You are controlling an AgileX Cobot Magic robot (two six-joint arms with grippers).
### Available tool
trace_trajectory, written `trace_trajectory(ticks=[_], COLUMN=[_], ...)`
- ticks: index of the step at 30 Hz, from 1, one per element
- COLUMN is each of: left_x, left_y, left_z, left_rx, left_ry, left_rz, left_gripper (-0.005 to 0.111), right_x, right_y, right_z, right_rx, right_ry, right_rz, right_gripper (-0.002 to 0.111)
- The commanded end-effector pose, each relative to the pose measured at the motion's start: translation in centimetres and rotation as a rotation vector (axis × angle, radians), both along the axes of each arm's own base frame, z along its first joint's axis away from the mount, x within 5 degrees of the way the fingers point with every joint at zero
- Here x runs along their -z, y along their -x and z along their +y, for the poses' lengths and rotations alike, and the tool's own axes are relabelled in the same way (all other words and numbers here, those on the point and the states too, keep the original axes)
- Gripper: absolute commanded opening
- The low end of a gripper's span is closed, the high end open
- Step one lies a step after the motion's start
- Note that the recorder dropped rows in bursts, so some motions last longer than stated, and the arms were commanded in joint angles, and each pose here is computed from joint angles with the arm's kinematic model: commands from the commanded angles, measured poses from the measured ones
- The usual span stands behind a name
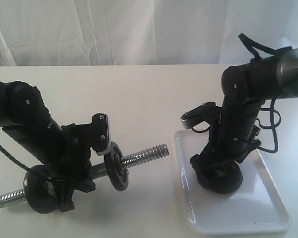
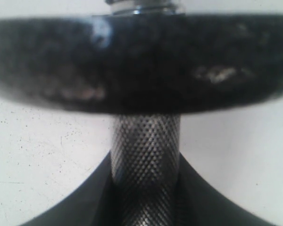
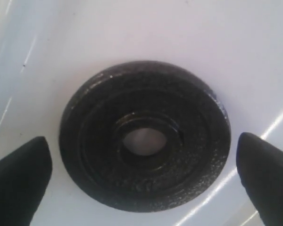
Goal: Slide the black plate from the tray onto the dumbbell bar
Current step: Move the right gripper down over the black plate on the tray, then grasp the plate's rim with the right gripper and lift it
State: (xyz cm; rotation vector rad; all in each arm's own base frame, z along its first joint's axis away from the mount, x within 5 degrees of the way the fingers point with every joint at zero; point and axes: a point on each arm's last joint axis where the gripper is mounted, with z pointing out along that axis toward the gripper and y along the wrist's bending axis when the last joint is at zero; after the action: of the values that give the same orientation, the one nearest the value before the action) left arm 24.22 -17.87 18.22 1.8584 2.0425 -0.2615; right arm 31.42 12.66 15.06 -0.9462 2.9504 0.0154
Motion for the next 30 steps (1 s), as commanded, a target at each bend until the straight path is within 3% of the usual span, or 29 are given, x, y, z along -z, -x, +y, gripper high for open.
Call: trace_trajectory(ticks=[1,18,21,22,25,30], left_x=[-2.2,-2.2,-2.2,-2.2,-2.2,-2.2], left_y=[-0.1,-0.1,-0.1,-0.1,-0.1,0.0], left_z=[-0.3,-0.3,-0.3,-0.3,-0.3,-0.3], left_rx=[-0.047,-0.047,-0.047,-0.047,-0.047,-0.047], left_ry=[0.085,0.085,0.085,0.085,0.085,0.085], left_rz=[-0.04,-0.04,-0.04,-0.04,-0.04,-0.039], left_gripper=[0.0,0.0,0.0,0.0,0.0,0.0], right_x=[0.9,2.6,2.7,2.8,2.7,2.7], right_y=[0.0,0.3,0.6,0.7,0.8,0.7], right_z=[0.0,-0.1,-0.2,-0.3,-0.3,-0.6], right_rx=[0.01,0.038,0.043,0.055,0.06,0.047], right_ry=[0.015,0.05,0.066,0.073,0.079,0.11], right_rz=[0.019,0.105,0.141,0.157,0.169,0.153], right_gripper=[0.105,0.102,0.079,0.063,0.001,0.0])
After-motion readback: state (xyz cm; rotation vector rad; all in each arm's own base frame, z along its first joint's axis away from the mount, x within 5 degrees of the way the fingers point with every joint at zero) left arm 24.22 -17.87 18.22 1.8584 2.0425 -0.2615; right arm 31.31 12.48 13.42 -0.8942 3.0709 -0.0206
